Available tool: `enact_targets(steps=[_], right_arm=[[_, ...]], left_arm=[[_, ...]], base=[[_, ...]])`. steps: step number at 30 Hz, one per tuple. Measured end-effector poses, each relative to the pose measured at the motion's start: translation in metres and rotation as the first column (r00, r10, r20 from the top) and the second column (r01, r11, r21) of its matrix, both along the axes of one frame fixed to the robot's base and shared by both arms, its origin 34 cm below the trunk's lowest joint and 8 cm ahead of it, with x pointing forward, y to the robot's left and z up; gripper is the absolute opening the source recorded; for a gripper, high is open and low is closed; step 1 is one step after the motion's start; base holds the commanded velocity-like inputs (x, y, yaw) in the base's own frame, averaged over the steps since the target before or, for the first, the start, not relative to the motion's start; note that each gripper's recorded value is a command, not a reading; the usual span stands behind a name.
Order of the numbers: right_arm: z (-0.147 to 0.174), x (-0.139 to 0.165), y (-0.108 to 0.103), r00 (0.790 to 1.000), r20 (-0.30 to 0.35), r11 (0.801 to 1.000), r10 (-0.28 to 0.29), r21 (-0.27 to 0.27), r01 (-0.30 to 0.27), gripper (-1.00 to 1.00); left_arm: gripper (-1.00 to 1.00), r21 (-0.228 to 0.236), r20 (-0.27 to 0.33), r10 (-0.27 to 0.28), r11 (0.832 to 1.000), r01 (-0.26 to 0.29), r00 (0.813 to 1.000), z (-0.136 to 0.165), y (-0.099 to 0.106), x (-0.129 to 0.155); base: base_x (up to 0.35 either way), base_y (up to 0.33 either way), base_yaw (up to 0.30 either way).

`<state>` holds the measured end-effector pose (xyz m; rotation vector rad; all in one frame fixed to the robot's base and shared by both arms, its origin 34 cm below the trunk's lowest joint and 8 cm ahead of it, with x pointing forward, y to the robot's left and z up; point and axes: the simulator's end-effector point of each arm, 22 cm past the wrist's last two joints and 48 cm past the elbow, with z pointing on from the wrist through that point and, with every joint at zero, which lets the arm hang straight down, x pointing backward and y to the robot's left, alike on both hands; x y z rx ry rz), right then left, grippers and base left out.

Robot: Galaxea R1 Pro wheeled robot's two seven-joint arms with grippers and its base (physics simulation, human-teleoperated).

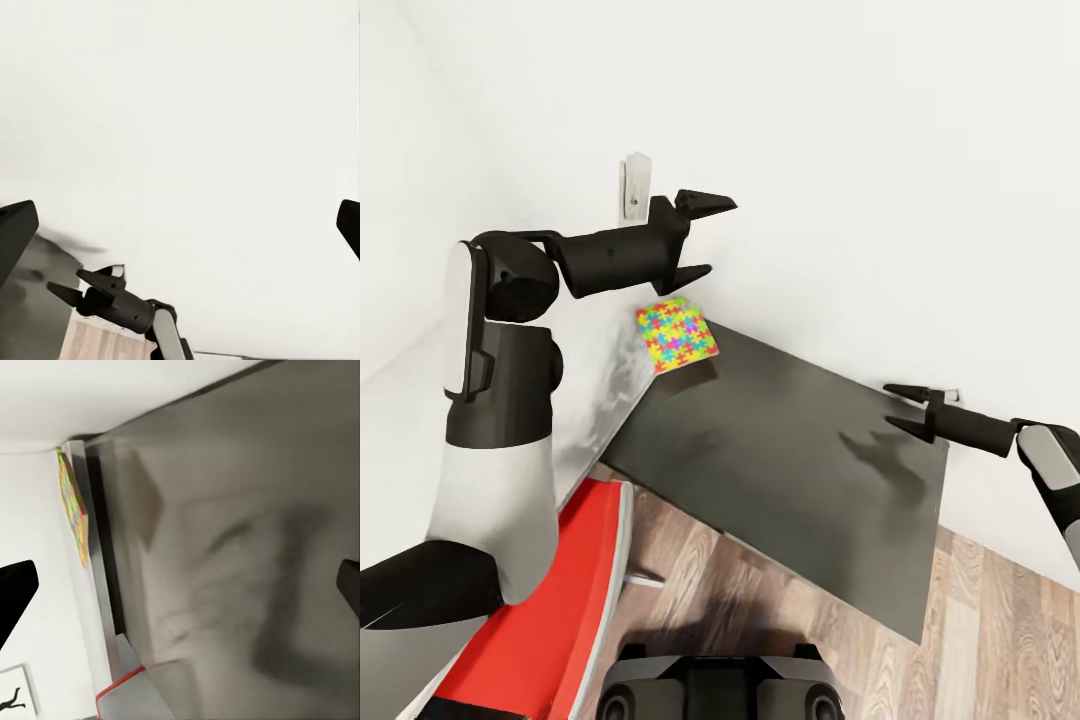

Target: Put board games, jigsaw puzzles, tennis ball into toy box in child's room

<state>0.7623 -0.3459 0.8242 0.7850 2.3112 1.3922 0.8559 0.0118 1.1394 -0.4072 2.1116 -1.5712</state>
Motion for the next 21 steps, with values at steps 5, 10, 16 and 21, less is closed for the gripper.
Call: enact_targets(steps=[5, 10, 16, 21], right_arm=[[-0.0001, 0.0012, -0.0035, 1.000, -0.002, 1.000, -0.007, -0.001, 0.007, 1.00], [0.0007, 0.0026, -0.0044, 1.000, 0.001, 1.000, -0.010, -0.002, 0.010, 1.00], [0.0026, 0.0046, -0.0047, 1.000, 0.007, 1.000, -0.009, -0.004, 0.009, 1.00], [0.0037, 0.0056, -0.0049, 1.000, 0.011, 1.000, -0.009, -0.005, 0.009, 1.00]], left_arm=[[1.00, 0.000, 0.000, 0.000, 1.000, 0.000, 1.000, 0.0001, -0.0001, 0.0000], [1.00, 0.000, 0.000, 0.000, 1.000, 0.000, 1.000, 0.0001, -0.0001, 0.0000], [1.00, 0.000, 0.000, 0.000, 1.000, 0.000, 1.000, 0.0000, 0.0000, 0.0000], [1.00, -0.001, 0.000, 0.000, 1.000, 0.000, 1.000, 0.0004, -0.0002, 0.0000]], base=[[0.000, 0.000, 0.104], [0.000, 0.000, 0.057], [0.000, 0.000, 0.122], [0.000, 0.000, 0.199]])
